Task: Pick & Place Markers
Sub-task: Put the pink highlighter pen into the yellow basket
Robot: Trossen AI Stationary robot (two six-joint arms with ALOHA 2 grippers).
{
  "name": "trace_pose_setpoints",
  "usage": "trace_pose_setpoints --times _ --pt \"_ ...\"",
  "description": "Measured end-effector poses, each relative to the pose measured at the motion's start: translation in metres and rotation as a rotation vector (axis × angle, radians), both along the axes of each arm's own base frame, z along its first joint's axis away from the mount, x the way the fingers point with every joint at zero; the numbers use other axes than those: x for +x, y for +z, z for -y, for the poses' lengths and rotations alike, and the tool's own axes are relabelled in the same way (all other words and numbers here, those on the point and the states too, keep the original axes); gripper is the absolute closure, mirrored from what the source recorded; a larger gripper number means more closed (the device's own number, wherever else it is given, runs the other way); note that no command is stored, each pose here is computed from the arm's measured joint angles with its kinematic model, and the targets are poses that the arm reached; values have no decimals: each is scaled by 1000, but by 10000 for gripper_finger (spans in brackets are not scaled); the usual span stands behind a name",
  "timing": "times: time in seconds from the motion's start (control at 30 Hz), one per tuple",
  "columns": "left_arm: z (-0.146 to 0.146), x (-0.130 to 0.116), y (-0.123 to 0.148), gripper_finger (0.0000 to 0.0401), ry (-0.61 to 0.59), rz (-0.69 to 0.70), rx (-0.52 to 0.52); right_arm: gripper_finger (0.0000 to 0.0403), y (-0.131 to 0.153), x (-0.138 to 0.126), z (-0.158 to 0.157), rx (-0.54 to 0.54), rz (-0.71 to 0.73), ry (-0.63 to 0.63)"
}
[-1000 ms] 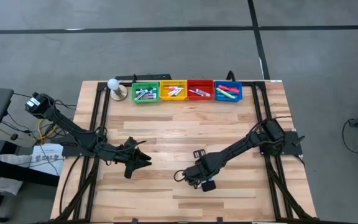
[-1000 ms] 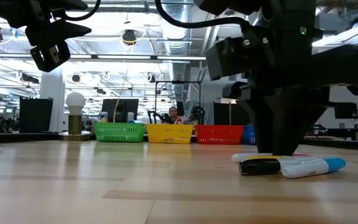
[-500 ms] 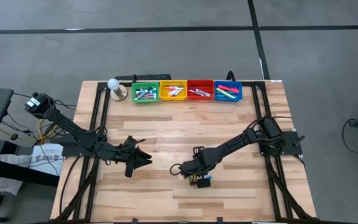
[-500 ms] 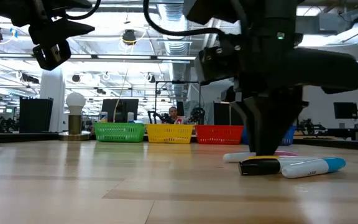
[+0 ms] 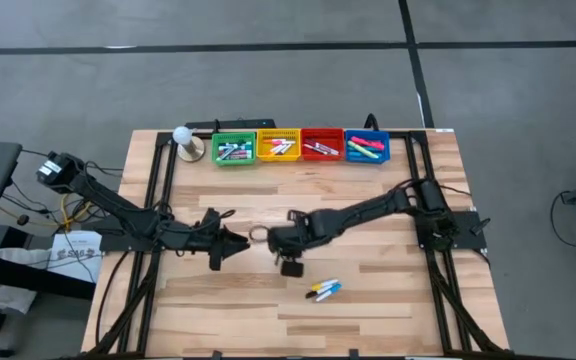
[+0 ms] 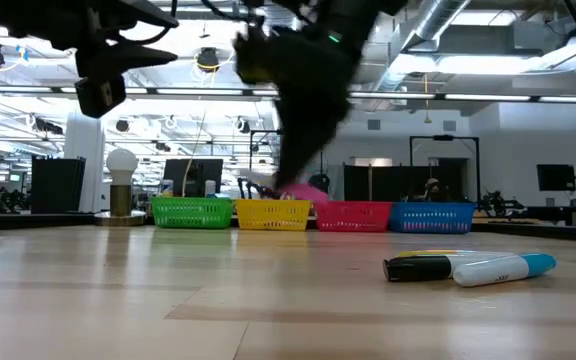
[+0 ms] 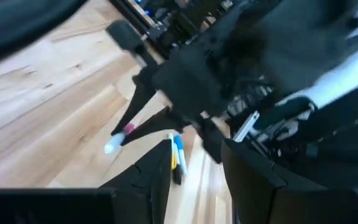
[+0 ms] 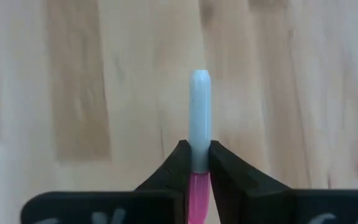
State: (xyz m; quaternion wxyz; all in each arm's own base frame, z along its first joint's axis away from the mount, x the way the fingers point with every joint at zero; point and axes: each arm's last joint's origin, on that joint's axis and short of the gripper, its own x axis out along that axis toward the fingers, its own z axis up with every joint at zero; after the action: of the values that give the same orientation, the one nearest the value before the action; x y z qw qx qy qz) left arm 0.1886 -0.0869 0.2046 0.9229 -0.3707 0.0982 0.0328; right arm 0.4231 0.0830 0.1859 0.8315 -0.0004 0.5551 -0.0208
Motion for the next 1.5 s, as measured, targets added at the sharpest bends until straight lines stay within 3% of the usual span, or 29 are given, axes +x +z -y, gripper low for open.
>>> trace_pose_setpoints --times 0.23,0.47,0.83,1.03,1.27,1.5 --pt "-18 6 0 261 208 23 -132 378 40 24 20 200 143 29" --pt "-32 10 1 261 287 29 -118 368 69 34 42 267 234 19" --pt "-64 11 12 261 389 52 124 380 75 28 98 169 162 46" --pt "-91 12 16 261 516 80 113 363 73 20 149 127 133 4" --pt "-126 16 21 261 479 82 105 381 76 10 215 45 204 -32" --pt "-169 21 13 261 461 -8 180 360 82 -5 279 -26 306 -137"
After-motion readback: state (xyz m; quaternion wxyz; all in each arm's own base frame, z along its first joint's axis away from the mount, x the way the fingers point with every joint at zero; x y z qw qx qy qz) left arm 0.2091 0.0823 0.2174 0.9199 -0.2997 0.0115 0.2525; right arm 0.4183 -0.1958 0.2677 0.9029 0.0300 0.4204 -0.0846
